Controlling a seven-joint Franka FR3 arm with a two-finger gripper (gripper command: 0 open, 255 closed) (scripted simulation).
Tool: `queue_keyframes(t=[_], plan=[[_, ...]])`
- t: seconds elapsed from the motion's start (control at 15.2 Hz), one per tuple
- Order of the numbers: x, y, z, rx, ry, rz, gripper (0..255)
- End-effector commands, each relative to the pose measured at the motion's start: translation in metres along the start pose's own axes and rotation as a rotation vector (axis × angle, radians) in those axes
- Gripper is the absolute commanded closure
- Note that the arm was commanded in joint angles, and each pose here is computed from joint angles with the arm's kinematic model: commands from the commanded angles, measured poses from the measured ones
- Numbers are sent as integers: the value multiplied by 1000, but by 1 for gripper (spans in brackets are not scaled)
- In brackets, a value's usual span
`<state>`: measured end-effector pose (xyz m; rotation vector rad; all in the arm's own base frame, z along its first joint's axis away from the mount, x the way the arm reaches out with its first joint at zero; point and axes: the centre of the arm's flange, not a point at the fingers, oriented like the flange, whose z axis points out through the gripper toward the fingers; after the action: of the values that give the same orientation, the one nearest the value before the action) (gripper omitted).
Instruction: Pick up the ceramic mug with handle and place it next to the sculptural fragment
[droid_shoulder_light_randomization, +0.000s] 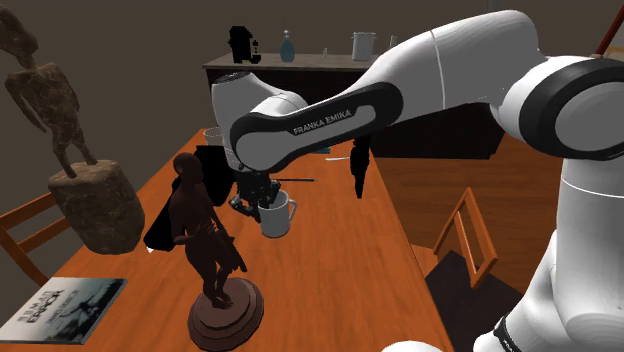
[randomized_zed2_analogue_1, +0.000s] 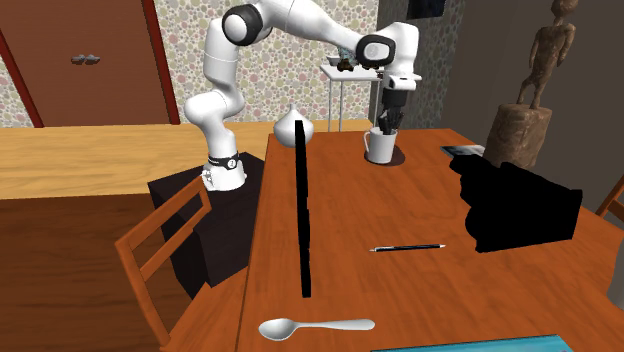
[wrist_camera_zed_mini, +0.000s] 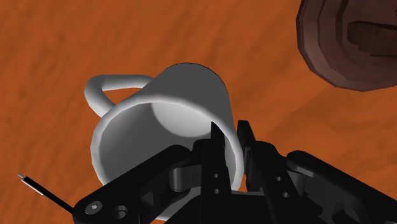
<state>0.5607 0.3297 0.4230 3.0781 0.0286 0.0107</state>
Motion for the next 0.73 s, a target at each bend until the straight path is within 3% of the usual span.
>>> queue_keyframes(t=[0.0,0.66], plan=[[0,-1,11,0,1,0,255],[0,-4,63,0,1,0,255]])
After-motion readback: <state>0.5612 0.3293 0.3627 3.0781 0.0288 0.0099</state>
